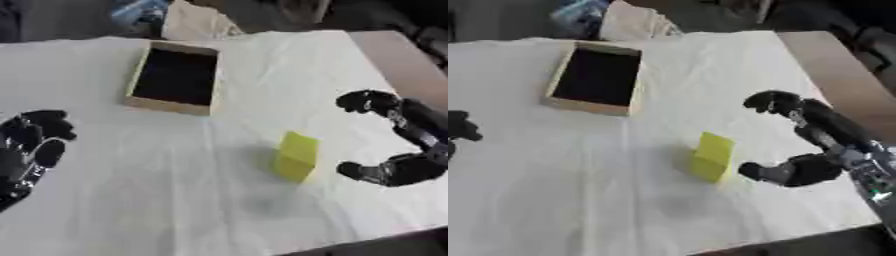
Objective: Pick up objects on the table and place them in the box.
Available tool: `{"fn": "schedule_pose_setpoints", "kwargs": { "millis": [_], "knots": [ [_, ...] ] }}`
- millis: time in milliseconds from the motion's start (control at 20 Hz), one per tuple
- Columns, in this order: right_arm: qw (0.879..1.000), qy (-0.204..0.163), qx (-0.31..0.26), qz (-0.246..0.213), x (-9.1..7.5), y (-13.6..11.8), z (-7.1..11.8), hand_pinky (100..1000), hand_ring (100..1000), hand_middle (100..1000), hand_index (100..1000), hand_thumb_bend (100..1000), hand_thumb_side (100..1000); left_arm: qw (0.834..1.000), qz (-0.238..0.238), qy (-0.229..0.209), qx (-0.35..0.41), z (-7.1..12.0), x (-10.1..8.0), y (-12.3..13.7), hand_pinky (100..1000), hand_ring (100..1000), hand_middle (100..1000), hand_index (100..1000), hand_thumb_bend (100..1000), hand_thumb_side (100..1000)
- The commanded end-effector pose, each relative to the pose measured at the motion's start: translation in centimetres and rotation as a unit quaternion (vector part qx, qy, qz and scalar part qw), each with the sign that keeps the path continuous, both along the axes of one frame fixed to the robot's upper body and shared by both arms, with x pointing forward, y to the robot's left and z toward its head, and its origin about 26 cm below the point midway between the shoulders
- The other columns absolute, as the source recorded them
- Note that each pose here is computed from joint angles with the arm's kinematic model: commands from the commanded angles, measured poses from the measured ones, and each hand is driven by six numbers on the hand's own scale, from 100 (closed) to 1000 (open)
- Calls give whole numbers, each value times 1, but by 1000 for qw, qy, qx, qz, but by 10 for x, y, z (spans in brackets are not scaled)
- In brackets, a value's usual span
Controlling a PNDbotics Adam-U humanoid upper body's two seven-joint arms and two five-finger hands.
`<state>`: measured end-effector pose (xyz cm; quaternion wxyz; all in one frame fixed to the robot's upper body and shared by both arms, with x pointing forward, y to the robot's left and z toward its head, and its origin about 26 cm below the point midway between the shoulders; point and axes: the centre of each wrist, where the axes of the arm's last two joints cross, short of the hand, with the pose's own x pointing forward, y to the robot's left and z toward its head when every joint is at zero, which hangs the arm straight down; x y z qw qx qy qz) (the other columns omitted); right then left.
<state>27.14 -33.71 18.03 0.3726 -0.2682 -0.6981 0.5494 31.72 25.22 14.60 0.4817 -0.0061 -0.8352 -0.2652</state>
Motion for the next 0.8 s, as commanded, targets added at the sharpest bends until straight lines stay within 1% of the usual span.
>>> {"fn": "schedule_pose_setpoints", "kwargs": {
  "millis": [50,100,150,400,800],
  "knots": [
    [999,8,-32,19,0,4,14,777,801,864,918,602,742,1000,-1,-10,11,6,-1,3,851,653,619,780,542,628],
    [999,13,-37,23,1,6,15,777,801,864,918,607,730,1000,-1,-10,11,6,-1,3,851,653,619,780,542,631],
    [999,19,-43,27,2,7,15,777,801,864,919,603,751,1000,-2,-10,12,6,0,3,851,653,619,780,541,628],
    [997,39,-63,37,5,15,18,777,802,865,921,606,767,1000,-3,-10,12,6,0,2,851,653,619,780,541,629],
    [997,45,-61,27,12,22,24,772,796,862,920,602,791,1000,-6,-10,13,6,0,1,851,654,620,781,540,630]
  ]
}}
